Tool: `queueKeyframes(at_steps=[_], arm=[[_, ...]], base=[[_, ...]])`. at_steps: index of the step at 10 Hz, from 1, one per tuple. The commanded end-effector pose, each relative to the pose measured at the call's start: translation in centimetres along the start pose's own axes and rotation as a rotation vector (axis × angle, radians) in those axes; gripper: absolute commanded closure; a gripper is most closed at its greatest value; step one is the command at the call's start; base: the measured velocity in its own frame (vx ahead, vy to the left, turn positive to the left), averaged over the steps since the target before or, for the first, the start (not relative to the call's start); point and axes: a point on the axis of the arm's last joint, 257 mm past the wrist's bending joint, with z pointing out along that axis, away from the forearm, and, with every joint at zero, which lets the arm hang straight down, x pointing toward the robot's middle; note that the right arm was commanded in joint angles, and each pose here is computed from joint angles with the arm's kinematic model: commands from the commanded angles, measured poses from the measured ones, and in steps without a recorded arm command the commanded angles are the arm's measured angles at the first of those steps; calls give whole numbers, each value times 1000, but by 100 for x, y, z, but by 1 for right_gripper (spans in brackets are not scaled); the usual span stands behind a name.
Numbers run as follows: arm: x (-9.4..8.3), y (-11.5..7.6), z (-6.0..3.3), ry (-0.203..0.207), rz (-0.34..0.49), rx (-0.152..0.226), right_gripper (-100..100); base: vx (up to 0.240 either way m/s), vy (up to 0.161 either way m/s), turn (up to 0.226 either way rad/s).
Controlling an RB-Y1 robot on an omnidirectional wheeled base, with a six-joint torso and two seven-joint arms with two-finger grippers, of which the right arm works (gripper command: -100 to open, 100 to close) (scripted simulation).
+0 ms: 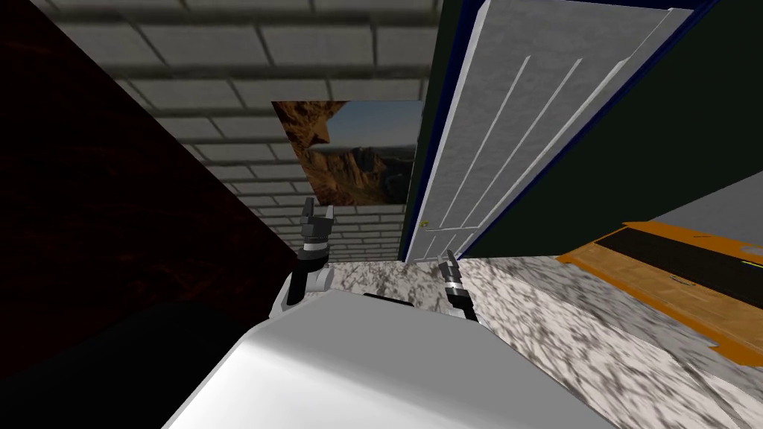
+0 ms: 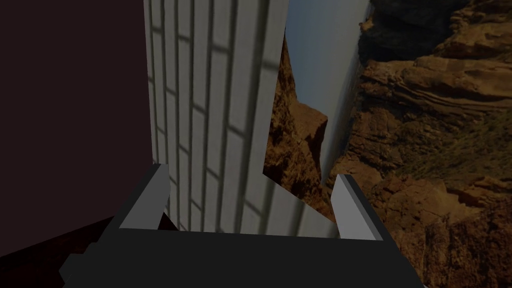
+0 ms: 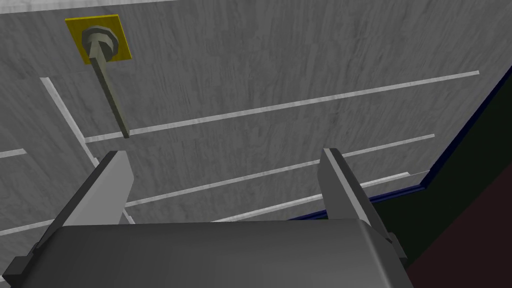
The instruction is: Pull the door open
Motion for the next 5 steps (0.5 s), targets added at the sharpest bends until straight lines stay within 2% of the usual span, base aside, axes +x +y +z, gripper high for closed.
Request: queueKeyframes(at_steps=[1,4,5], arm=[[-78,-98,-45,-4,-3,20,-100],[-226,-279,-128,-13,-9,57,-100],[-233,-299,-140,-15,-9,62,-100]], base=[[49,-11,106],[88,-33,130],[57,-22,49]])
